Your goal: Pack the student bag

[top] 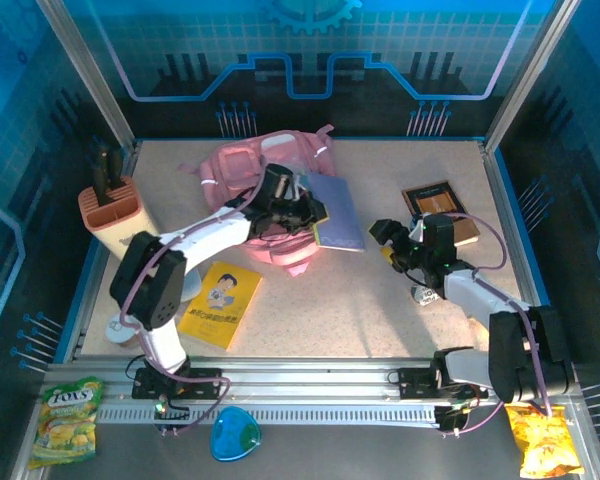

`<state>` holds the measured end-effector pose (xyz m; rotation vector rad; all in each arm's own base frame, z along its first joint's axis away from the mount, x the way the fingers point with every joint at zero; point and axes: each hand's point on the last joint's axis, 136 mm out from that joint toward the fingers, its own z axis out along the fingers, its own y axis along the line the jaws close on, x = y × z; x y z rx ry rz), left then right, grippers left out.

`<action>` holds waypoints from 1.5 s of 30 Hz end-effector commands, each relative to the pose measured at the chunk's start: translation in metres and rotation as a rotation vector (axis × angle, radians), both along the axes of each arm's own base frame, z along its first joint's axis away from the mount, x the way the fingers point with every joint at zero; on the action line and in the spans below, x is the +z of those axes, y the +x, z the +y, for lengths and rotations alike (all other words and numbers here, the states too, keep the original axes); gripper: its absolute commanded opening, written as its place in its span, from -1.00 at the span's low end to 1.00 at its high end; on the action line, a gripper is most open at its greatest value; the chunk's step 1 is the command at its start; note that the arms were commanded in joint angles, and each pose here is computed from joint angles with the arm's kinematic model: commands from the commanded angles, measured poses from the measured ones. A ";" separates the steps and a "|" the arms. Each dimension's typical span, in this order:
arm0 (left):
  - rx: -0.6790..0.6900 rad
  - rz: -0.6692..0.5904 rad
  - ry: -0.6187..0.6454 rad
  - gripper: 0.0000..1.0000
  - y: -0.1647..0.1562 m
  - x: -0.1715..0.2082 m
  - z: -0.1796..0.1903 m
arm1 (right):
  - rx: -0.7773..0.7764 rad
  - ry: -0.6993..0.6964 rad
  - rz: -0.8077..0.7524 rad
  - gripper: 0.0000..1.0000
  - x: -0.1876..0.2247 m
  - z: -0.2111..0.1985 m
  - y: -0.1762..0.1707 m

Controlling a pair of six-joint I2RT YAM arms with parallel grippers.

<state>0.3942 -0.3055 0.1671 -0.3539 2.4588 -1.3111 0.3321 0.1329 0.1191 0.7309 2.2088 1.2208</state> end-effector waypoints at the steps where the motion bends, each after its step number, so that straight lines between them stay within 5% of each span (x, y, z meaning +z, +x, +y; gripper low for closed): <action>1: 0.144 -0.080 -0.096 -1.00 0.019 0.031 0.025 | 0.031 0.157 -0.133 0.73 0.043 0.029 0.007; 9: 0.280 -0.127 -0.236 -1.00 0.026 0.054 0.042 | 0.113 0.318 -0.194 0.77 0.081 0.105 0.014; 16: 0.294 -0.153 -0.276 -1.00 0.024 0.061 0.045 | 0.130 0.406 -0.229 0.59 0.090 0.141 0.027; 24: 0.297 -0.151 -0.287 -1.00 0.022 0.060 0.048 | 0.095 0.428 -0.213 0.11 0.079 0.142 0.036; 28: 0.290 -0.156 -0.280 -0.97 0.021 0.058 0.048 | 0.105 0.452 -0.243 -0.30 0.083 0.141 0.040; 36: 0.302 -0.141 -0.023 -0.04 0.011 0.023 0.075 | 0.083 0.413 -0.281 -0.90 0.078 0.120 0.041; 40: 0.275 -0.181 0.222 0.29 0.006 0.004 0.104 | 0.066 0.314 -0.273 -0.95 0.070 0.102 0.036; 45: 0.066 -0.253 0.502 0.70 0.004 -0.009 0.114 | 0.027 0.162 -0.233 -0.97 0.056 0.072 0.028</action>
